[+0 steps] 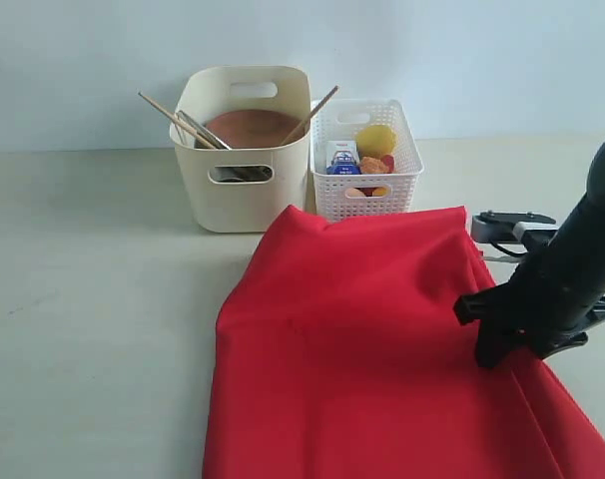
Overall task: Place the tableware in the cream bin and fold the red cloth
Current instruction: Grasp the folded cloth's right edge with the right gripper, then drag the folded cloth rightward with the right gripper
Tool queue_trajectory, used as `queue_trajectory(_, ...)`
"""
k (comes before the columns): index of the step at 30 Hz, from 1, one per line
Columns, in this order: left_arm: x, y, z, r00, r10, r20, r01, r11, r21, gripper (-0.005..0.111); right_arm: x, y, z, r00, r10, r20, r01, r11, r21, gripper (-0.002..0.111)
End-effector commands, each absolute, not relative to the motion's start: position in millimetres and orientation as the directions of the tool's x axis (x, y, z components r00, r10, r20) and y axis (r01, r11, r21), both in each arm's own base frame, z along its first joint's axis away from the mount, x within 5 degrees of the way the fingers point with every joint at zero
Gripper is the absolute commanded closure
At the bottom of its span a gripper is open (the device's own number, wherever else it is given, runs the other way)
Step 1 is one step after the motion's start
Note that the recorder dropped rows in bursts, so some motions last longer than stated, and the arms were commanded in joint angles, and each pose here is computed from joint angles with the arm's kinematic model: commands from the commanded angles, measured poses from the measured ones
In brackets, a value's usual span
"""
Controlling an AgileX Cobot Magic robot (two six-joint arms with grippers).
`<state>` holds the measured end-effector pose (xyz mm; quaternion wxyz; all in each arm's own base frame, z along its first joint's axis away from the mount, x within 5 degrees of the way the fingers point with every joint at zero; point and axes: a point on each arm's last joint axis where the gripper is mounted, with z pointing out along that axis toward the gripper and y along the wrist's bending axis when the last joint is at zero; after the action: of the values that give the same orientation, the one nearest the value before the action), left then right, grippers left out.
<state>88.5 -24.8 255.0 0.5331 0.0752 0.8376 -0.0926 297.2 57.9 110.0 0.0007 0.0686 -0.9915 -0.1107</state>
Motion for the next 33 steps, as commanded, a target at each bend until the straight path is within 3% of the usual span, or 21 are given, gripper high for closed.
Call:
queue_trajectory(1,78.5,-22.0,257.9,-0.385,-0.03,-0.922,0.224,0.967,-0.125,0.107,297.3,56.7,92.0,-0.989,-0.149,-0.004,-0.146,0.969,0.2,0.097)
queue_trajectory(3,74.8,-20.7,259.5,-0.369,-0.046,-0.928,0.225,0.965,-0.137,0.107,297.0,54.4,91.6,-0.985,-0.172,-0.001,-0.169,0.97,0.176,0.108)
queue_trajectory(10,61.8,-16.0,255.8,-0.403,-0.084,-0.911,0.206,0.962,-0.18,0.107,294.5,39.3,90.7,-0.989,-0.136,0.06,-0.135,0.991,0.022,0.108)
queue_trajectory(18,52.5,-12.2,259.9,-0.342,-0.109,-0.933,0.218,0.957,-0.192,0.107,287.2,15.0,92.7,-0.983,-0.078,0.166,-0.102,0.985,-0.139,0.108)
queue_trajectory(27,41.5,-7.8,263.8,-0.266,-0.137,-0.954,0.233,0.951,-0.202,0.107,281.9,-31.3,94.7,-0.974,0.071,0.213,0.025,0.977,-0.211,0.108)
queue_trajectory(33,42.2,-8.0,246.9,-0.293,-0.126,-0.948,0.228,0.954,-0.197,0.107,283.2,-63.3,101.3,-0.958,0.179,0.224,0.128,0.966,-0.227,0.108)
